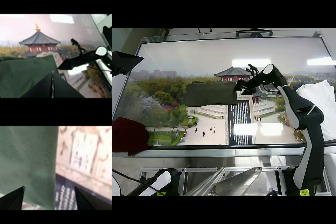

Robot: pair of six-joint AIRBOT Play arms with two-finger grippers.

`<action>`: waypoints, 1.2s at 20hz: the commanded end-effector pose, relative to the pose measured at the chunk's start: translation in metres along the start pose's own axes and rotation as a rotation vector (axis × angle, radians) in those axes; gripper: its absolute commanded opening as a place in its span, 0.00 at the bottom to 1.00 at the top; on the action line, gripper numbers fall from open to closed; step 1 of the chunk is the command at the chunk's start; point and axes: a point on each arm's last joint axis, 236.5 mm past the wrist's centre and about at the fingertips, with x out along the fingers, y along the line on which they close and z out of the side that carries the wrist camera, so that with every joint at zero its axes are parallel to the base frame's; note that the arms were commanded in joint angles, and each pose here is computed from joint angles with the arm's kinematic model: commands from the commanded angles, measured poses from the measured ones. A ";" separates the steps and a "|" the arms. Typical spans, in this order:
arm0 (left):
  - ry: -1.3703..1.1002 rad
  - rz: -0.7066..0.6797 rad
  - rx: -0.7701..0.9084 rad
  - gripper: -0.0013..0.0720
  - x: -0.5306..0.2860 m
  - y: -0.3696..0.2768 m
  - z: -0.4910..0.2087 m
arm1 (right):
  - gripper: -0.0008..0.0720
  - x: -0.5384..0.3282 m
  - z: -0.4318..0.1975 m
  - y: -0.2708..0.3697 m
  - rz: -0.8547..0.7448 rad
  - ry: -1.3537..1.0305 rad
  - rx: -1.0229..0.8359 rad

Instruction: Fold the shirts.

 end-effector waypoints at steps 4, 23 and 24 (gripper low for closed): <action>0.002 0.002 0.002 0.04 0.000 0.000 -0.001 | 0.94 0.045 0.008 0.040 0.140 -0.061 -0.020; 0.054 -0.022 0.000 0.04 -0.001 -0.005 -0.013 | 0.04 -0.488 0.002 -0.030 -0.032 -0.901 0.430; 0.066 -0.028 0.001 0.04 -0.001 -0.007 -0.016 | 0.04 -0.503 -0.032 -0.057 -0.129 -0.880 0.509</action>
